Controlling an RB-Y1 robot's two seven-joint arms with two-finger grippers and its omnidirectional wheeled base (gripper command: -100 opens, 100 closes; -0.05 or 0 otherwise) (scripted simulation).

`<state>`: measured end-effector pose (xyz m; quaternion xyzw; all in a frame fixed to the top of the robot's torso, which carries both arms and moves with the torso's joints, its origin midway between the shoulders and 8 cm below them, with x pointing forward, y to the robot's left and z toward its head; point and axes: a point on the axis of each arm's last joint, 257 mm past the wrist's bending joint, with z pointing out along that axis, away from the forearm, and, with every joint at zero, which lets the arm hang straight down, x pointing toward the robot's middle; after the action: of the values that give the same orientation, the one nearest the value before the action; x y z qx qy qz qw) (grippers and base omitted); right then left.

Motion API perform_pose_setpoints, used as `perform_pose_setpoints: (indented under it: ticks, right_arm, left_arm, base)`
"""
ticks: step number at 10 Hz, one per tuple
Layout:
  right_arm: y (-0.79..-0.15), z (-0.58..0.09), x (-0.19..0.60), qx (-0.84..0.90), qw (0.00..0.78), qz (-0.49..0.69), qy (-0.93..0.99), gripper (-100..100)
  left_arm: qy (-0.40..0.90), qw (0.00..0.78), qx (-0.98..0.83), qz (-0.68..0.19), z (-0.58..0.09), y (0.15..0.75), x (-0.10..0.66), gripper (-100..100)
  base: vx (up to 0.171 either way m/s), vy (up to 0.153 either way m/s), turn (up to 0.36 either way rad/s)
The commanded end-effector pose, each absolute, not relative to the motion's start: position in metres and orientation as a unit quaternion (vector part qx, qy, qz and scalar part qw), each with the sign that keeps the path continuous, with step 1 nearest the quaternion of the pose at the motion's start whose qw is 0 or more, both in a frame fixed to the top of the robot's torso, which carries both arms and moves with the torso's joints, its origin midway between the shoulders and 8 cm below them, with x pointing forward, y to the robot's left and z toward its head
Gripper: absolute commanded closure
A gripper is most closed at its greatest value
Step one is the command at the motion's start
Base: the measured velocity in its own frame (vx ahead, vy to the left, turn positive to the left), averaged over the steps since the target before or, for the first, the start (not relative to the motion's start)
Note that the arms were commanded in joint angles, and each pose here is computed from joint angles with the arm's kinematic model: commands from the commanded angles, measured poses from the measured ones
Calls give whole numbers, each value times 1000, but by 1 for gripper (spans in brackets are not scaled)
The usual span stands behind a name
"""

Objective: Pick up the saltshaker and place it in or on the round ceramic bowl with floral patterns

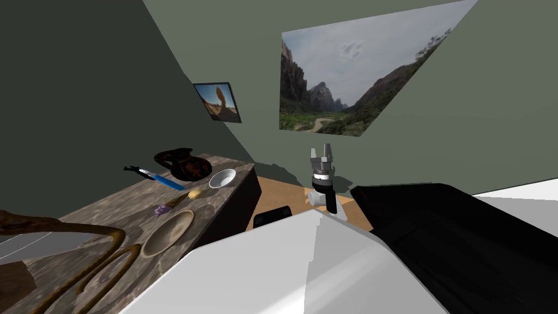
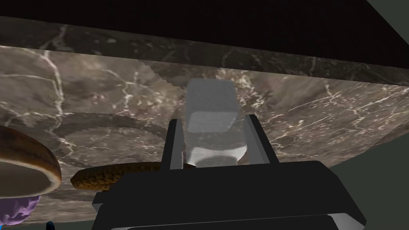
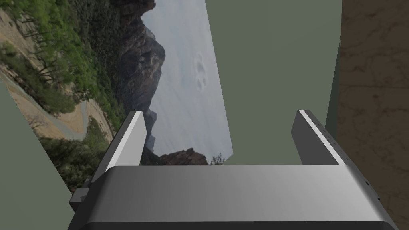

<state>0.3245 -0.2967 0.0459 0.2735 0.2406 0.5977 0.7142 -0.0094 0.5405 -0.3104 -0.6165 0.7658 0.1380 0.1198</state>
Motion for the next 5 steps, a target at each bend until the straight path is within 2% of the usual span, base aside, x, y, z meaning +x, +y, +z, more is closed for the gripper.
perform_pose_setpoints:
  ticks: [1,3,5]
  right_arm:
    - [-297,46,324,274,714,598,241,0]
    - [-297,46,324,274,714,598,241,0]
    - [-297,46,324,274,714,598,241,0]
  left_arm:
    - [769,97,-616,141,-310,530,-23,100]
    - [772,71,-615,144,-310,519,-37,100]
    - [774,34,-615,149,-305,505,-55,100]
  base:
    - [73,-120,-72]
    - [72,-103,-82]
    - [116,-143,-90]
